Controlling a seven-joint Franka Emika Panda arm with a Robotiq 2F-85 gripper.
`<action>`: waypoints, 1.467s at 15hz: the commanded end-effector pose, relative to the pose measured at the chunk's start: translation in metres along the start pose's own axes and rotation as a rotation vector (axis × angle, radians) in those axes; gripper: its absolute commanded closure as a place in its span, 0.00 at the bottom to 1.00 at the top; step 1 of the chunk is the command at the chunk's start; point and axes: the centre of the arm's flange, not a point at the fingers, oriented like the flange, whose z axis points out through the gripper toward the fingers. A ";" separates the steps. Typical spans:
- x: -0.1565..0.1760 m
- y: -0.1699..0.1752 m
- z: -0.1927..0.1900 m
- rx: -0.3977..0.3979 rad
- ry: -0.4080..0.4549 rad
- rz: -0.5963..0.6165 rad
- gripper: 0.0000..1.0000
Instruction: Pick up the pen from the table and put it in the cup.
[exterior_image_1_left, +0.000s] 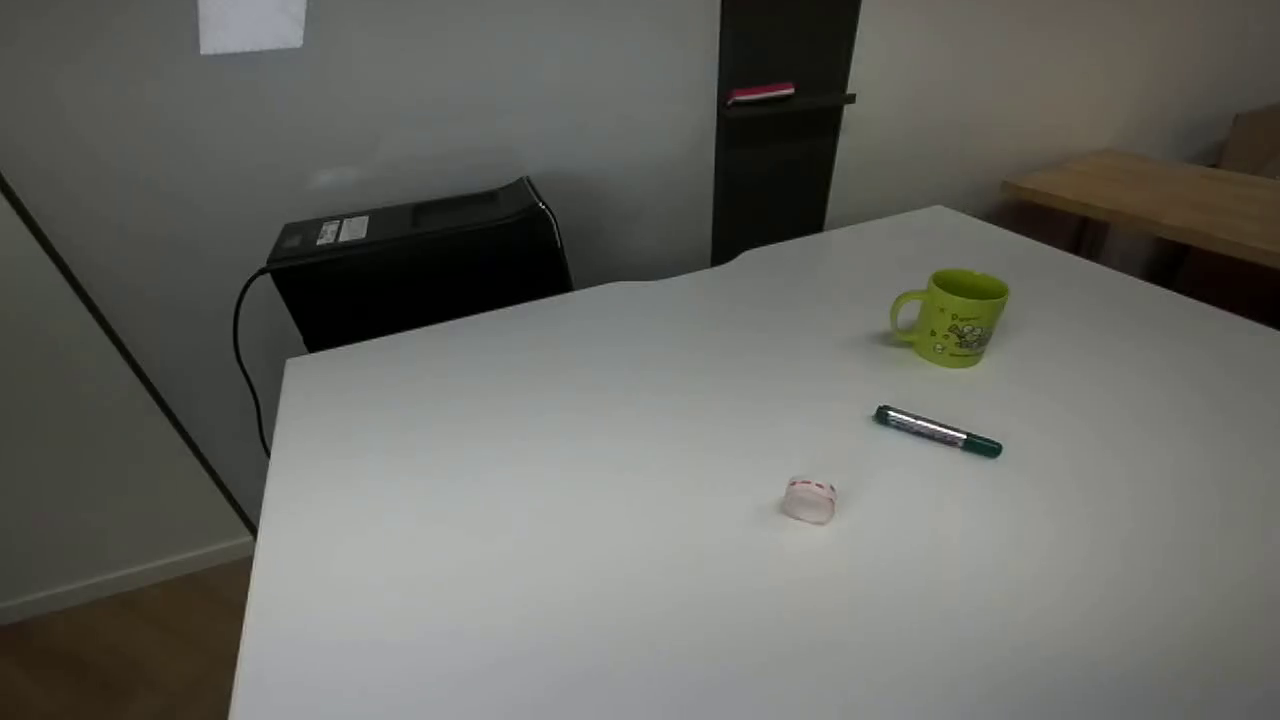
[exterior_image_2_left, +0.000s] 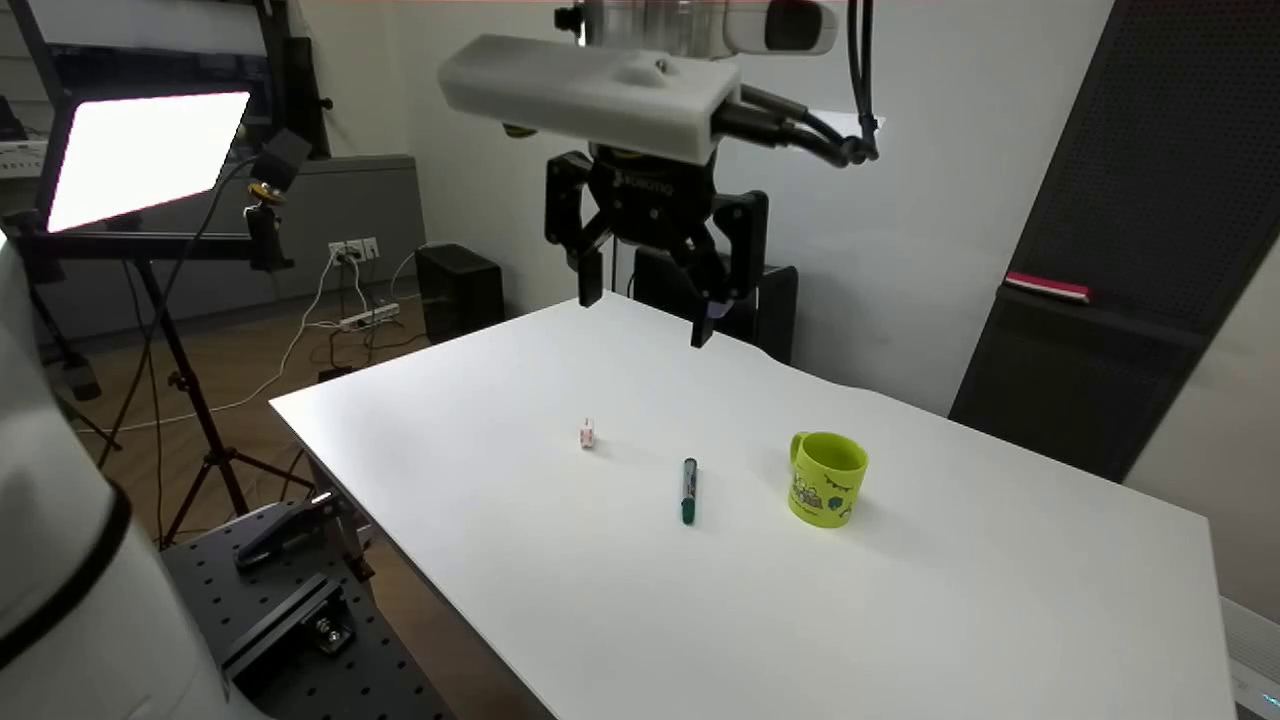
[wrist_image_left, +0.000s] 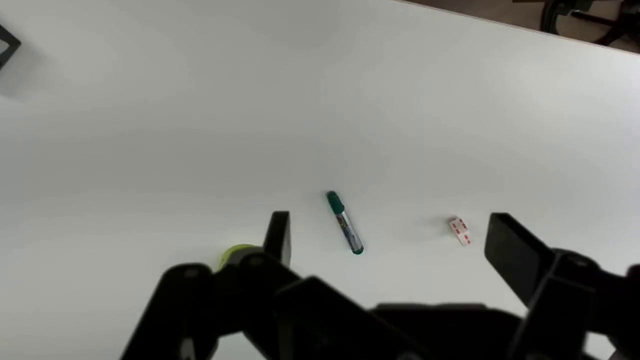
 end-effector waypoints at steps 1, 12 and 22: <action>-0.002 -0.003 0.004 0.010 -0.008 -0.035 0.00; 0.033 -0.042 0.147 -0.003 -0.239 -0.468 0.00; 0.074 -0.063 0.267 -0.154 -0.142 -0.530 0.00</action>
